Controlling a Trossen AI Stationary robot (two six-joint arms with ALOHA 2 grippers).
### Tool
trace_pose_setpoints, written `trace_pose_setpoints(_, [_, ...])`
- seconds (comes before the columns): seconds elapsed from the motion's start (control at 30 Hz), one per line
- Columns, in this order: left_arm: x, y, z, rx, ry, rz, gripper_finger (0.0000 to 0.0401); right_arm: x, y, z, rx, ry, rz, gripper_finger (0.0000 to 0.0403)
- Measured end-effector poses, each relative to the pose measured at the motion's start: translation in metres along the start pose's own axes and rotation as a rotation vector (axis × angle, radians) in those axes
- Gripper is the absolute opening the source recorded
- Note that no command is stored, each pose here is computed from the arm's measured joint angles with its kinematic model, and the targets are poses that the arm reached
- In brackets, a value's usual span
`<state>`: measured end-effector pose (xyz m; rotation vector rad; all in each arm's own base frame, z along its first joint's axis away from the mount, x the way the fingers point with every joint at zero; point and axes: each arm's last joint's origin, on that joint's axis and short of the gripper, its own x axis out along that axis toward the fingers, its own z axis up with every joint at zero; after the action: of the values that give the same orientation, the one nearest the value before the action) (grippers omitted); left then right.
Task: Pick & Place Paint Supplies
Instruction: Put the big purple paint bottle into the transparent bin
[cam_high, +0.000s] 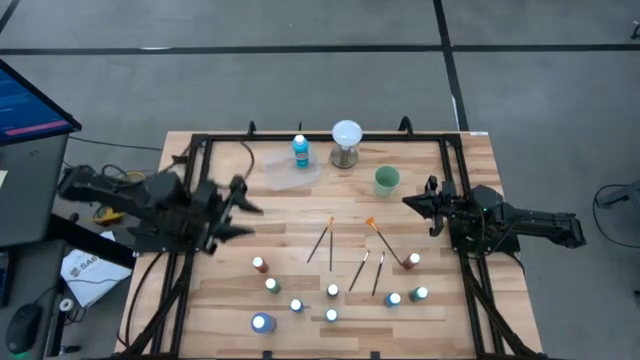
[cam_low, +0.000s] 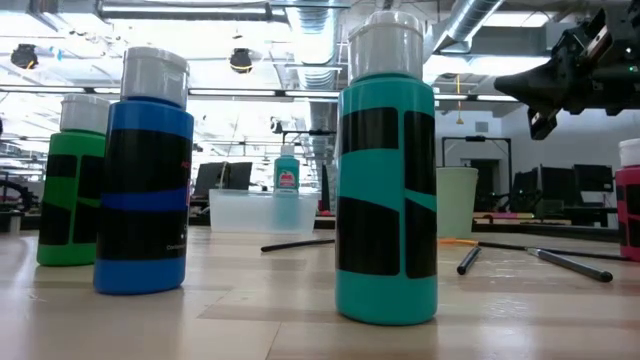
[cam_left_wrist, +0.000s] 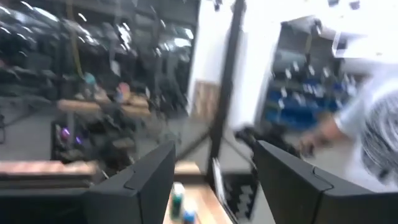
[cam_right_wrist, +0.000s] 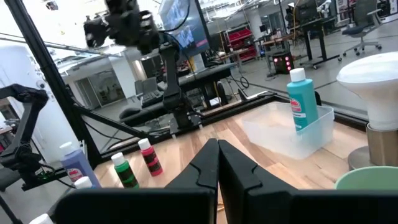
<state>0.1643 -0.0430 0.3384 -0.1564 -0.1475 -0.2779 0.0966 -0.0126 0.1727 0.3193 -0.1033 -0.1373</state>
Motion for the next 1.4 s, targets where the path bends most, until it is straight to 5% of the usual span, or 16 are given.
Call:
trace_pose_setpoints(0.23, [0.017,-0.038,-0.033,0.116,0.181,-0.126,0.0220,0.000,0.000,0.000,0.000,-0.003,0.001,0.0000])
trace_pose_setpoints(0.6, [0.032,-0.090,-0.085,0.135,0.409,-0.332,0.0235,0.000,0.000,0.000,0.000,0.002,-0.001,0.0000])
trace_pose_setpoints(1.4, [0.046,-0.111,-0.142,0.115,0.627,-0.354,0.0237,0.000,-0.001,-0.003,-0.001,0.030,-0.010,0.0000])
